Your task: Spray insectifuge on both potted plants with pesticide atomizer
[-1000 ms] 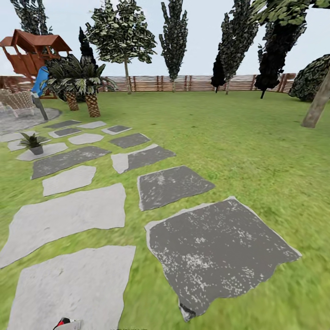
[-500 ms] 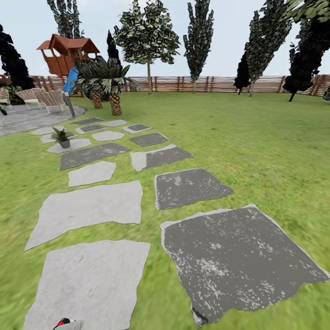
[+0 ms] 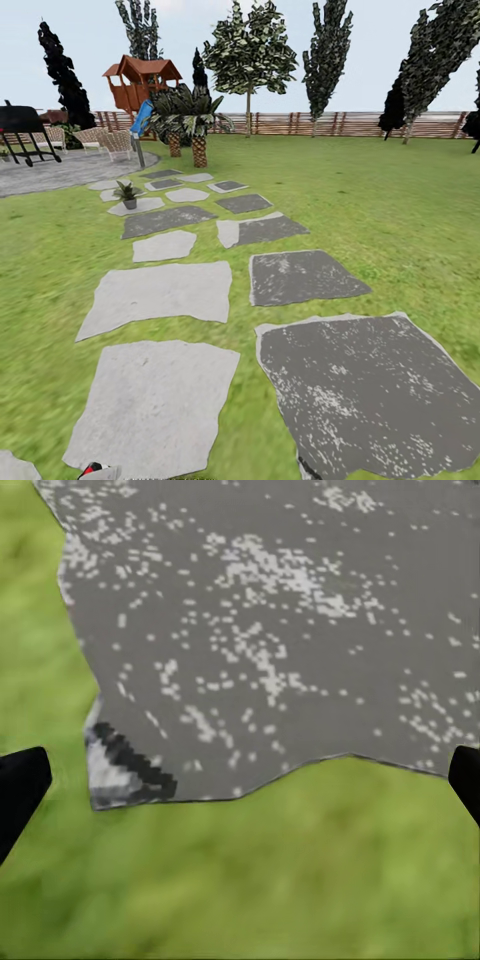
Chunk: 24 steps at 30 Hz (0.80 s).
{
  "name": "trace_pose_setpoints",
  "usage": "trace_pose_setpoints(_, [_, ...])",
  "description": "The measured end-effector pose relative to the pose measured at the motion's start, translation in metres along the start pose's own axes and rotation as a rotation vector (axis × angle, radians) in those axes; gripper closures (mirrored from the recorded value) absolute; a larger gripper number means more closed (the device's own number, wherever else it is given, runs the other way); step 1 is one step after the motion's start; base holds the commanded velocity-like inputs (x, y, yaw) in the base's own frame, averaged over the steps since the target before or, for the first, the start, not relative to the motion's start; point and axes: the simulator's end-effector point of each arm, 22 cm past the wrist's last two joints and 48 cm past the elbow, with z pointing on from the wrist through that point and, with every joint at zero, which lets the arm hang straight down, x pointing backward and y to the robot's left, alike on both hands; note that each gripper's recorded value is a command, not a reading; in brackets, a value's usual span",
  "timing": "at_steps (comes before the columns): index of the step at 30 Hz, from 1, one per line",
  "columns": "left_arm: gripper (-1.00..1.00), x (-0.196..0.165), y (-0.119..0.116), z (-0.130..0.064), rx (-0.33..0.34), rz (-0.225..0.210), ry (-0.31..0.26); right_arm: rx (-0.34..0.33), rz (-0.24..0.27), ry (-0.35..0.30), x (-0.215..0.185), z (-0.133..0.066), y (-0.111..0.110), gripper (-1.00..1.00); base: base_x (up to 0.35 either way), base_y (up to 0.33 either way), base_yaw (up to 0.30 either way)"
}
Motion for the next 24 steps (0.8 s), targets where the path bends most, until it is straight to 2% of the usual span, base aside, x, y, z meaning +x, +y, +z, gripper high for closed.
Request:
trace_pose_setpoints(19, [1.0, -0.0005, -0.0001, 0.0001, 0.0, 0.0, -0.002, -0.003, -0.001, -0.001, -0.0003, 0.0001, 0.0007, -1.0, 0.0, 0.0, 0.282])
trace_pose_setpoints(24, [1.0, -0.0008, 0.0002, 0.0, 0.0, 0.0, -0.002, 0.0, -0.001, -0.003, -0.0011, 0.0001, 0.0001, -1.0, 0.143, 0.0, 0.282])
